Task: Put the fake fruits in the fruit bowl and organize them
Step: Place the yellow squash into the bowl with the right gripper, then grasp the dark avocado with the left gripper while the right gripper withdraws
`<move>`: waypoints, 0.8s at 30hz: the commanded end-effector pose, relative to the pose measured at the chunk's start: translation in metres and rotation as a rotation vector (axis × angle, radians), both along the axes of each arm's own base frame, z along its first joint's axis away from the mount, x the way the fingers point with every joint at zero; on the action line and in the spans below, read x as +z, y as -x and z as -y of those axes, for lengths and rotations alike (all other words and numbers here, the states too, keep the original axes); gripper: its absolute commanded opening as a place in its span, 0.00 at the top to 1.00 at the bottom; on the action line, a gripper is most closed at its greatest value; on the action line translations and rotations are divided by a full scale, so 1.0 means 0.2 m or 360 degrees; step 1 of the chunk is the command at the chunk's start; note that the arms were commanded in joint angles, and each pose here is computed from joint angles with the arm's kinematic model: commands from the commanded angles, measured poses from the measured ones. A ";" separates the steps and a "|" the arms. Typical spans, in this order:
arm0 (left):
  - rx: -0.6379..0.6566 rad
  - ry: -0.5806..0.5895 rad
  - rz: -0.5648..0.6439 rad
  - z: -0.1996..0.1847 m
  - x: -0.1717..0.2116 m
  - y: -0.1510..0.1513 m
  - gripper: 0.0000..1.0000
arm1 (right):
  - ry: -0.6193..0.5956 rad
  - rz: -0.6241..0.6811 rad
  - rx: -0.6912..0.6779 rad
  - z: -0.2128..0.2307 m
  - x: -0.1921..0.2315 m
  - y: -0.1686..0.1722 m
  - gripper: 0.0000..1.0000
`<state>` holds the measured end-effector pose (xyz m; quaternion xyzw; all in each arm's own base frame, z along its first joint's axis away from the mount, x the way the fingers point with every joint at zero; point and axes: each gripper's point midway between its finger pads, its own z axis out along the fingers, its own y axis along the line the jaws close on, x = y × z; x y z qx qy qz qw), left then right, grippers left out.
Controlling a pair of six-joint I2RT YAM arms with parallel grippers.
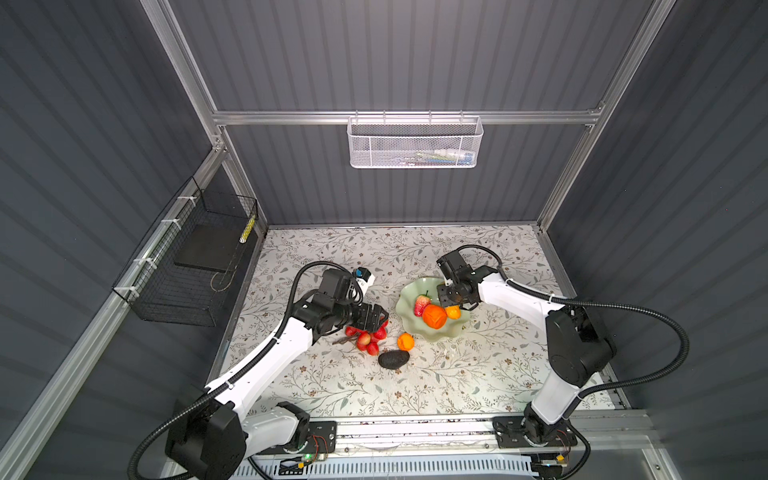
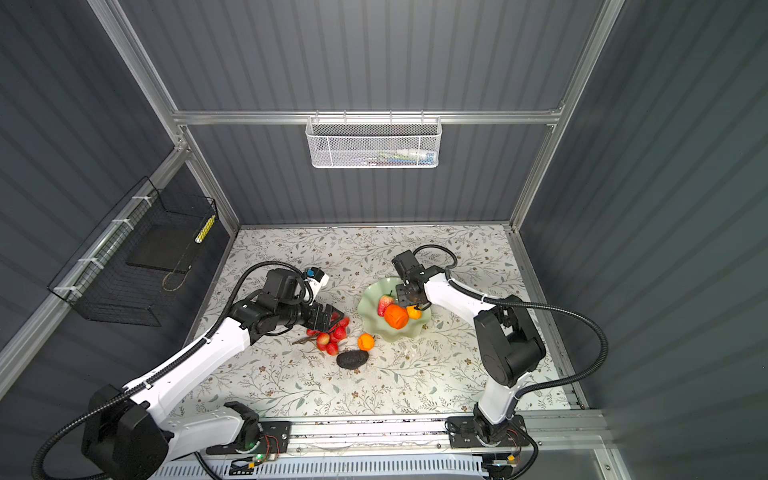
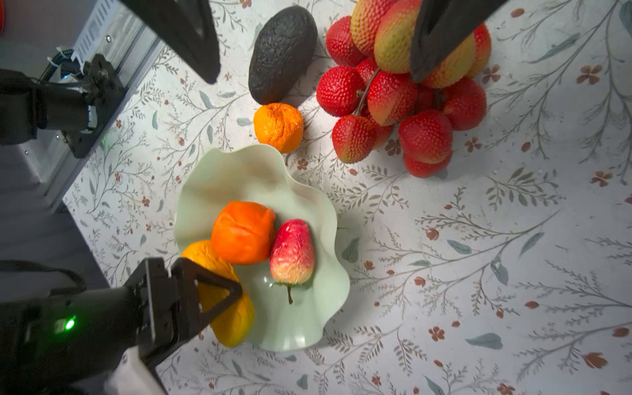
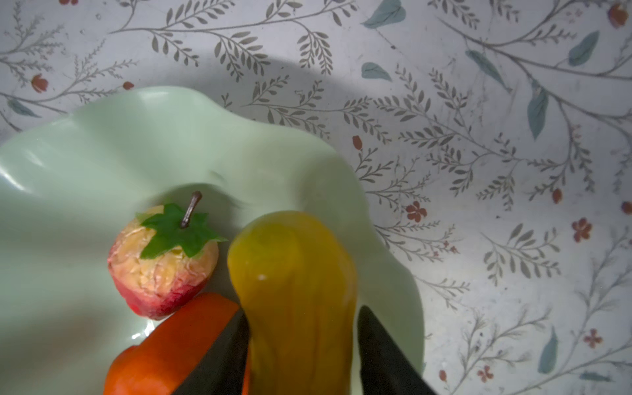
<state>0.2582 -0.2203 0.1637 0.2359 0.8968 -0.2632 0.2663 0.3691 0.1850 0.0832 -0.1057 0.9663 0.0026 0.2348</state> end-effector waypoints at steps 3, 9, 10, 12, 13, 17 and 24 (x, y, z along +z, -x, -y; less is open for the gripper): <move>-0.0275 -0.0252 -0.0032 0.13 -0.07 0.17 0.13 | -0.0009 0.0118 -0.0012 0.00 0.13 -0.07 0.30; -0.0418 -0.0493 -0.0071 0.18 -0.23 0.30 0.16 | -0.0098 0.0370 -0.0085 0.06 0.41 -0.08 0.11; -0.0438 -0.0529 -0.0069 0.18 -0.25 0.32 0.16 | -0.0119 0.0410 -0.0096 0.07 0.45 -0.08 0.09; -0.0465 -0.0614 -0.0065 0.18 -0.29 0.34 0.16 | -0.0181 0.0501 -0.0114 0.09 0.54 -0.07 0.04; -0.0474 -0.0644 -0.0061 0.18 -0.31 0.35 0.17 | -0.0205 0.0535 -0.0121 0.09 0.58 -0.07 0.02; -0.0526 -0.0696 -0.0068 0.21 -0.36 0.38 0.18 | -0.0255 0.0618 -0.0161 0.15 0.66 -0.03 0.01; -0.0575 -0.0806 -0.0152 0.27 -0.49 0.41 0.19 | -0.0304 0.0696 -0.0200 0.20 0.72 -0.02 0.01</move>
